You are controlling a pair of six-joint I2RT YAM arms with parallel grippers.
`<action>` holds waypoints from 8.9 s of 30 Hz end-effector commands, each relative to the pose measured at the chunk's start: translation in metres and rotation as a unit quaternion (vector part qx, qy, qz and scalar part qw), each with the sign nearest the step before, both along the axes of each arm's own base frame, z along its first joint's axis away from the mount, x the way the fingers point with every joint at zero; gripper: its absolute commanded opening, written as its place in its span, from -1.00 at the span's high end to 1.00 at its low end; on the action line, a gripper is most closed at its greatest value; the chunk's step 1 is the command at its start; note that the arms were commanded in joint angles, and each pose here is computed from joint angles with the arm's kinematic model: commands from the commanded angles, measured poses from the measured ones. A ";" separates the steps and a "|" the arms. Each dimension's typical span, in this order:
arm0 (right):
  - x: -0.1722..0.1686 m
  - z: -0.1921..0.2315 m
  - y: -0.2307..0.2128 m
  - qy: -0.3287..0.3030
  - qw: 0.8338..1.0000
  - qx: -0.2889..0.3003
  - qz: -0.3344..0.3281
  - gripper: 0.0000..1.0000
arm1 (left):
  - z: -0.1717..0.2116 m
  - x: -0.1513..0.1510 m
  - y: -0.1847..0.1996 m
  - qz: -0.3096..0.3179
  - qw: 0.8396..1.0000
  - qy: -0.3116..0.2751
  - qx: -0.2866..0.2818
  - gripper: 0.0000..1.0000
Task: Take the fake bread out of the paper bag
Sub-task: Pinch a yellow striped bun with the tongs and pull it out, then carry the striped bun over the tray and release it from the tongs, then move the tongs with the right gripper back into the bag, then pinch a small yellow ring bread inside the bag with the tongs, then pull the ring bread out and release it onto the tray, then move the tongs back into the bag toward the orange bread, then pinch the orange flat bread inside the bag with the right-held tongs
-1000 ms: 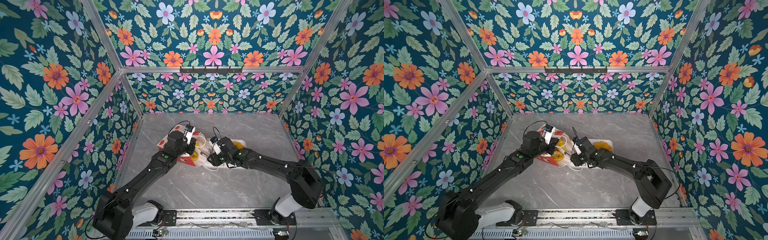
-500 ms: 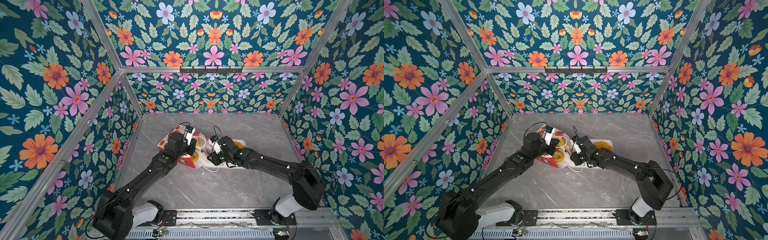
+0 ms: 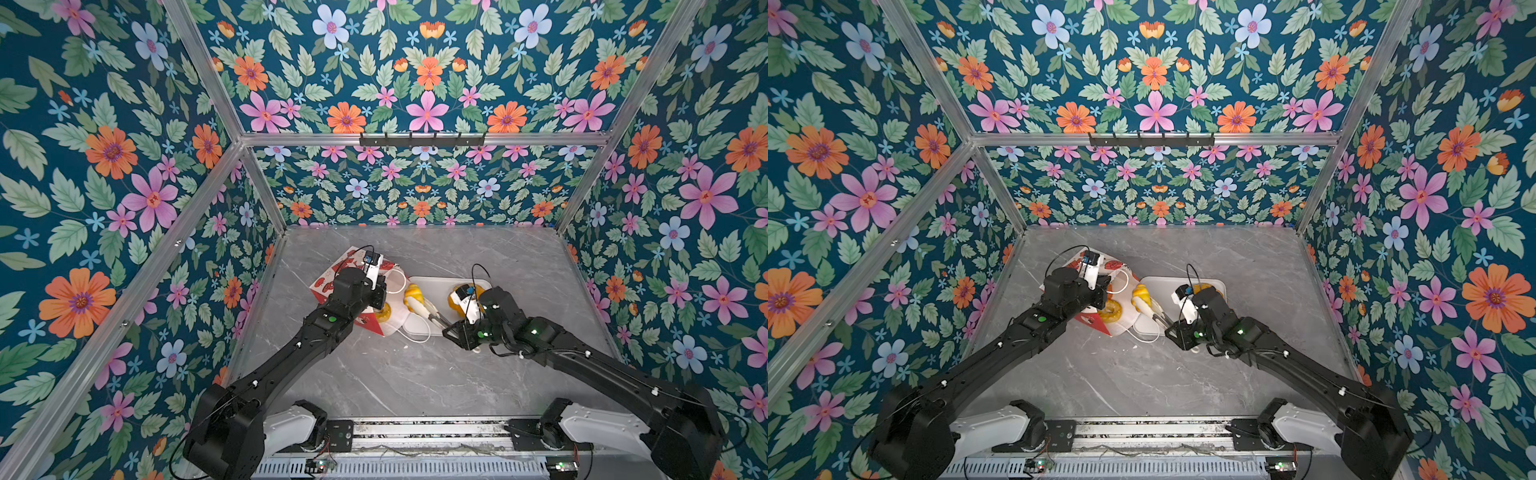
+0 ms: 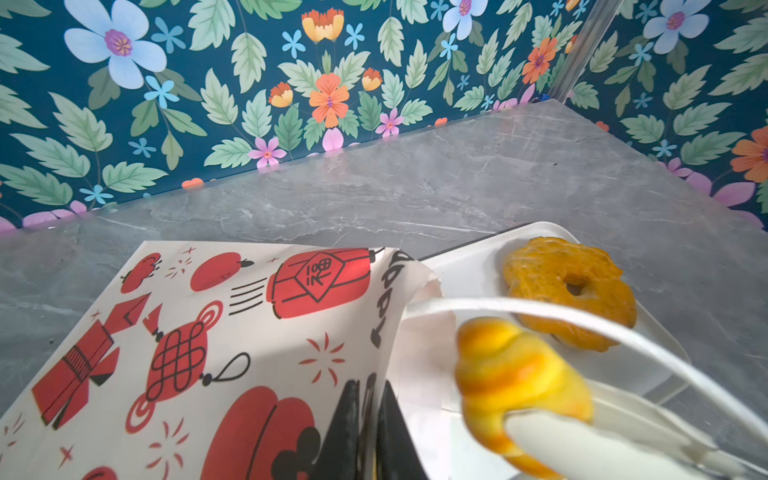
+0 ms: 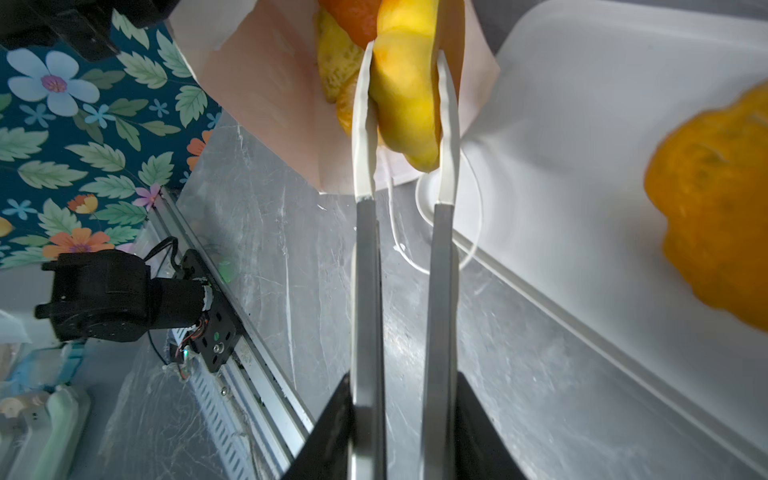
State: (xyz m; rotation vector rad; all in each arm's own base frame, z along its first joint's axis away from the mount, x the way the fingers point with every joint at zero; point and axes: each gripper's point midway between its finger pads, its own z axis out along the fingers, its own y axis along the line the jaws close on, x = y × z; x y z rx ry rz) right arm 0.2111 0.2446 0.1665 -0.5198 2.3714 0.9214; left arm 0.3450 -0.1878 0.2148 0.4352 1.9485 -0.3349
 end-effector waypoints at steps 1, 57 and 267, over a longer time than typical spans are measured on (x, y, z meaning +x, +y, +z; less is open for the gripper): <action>-0.006 0.018 -0.003 0.002 0.998 0.065 -0.001 0.27 | 0.011 0.004 0.007 0.020 1.000 -0.023 -0.005 0.77; 0.079 -0.014 -0.033 0.116 0.988 -0.014 -0.103 0.13 | 0.003 -0.002 0.038 0.088 0.995 -0.036 -0.010 0.80; 0.040 -0.041 0.156 0.049 0.992 0.038 0.113 0.07 | 0.004 -0.061 0.005 -0.050 0.996 -0.002 -0.073 0.88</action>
